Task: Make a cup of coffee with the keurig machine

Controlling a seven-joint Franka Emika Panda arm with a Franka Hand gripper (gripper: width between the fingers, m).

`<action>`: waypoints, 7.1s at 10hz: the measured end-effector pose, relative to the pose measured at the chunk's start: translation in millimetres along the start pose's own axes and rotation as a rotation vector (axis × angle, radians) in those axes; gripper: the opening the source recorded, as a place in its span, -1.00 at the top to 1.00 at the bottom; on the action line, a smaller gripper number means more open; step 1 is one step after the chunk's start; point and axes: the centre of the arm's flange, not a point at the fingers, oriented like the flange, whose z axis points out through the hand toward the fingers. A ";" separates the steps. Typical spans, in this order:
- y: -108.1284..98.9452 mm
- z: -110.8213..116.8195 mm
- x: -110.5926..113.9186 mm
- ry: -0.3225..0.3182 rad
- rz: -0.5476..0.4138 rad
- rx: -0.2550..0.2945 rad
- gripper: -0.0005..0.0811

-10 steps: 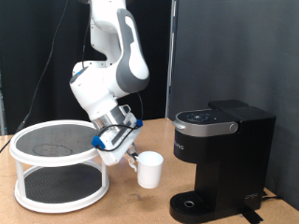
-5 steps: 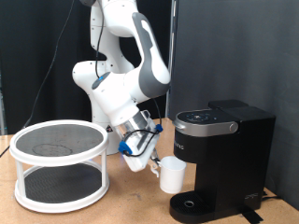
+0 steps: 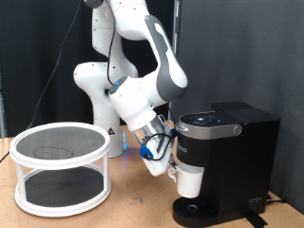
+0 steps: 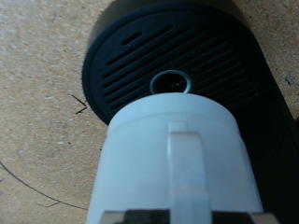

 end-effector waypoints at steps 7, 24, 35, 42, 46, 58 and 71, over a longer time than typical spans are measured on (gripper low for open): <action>3.8 28.9 10.3 0.002 0.015 0.024 0.98; -14.2 -26.2 63.3 0.005 -0.003 -0.099 -0.81; 71.0 -124.6 34.1 -0.128 -0.030 -0.268 -0.81; 125.5 -203.1 22.5 -0.232 -0.055 -0.381 -0.81; 138.0 -219.5 13.6 -0.248 -0.082 -0.347 -0.81; 180.7 -238.2 -69.7 0.059 -0.480 0.151 -0.81; 163.6 -174.9 -143.3 0.324 -0.612 0.133 -0.75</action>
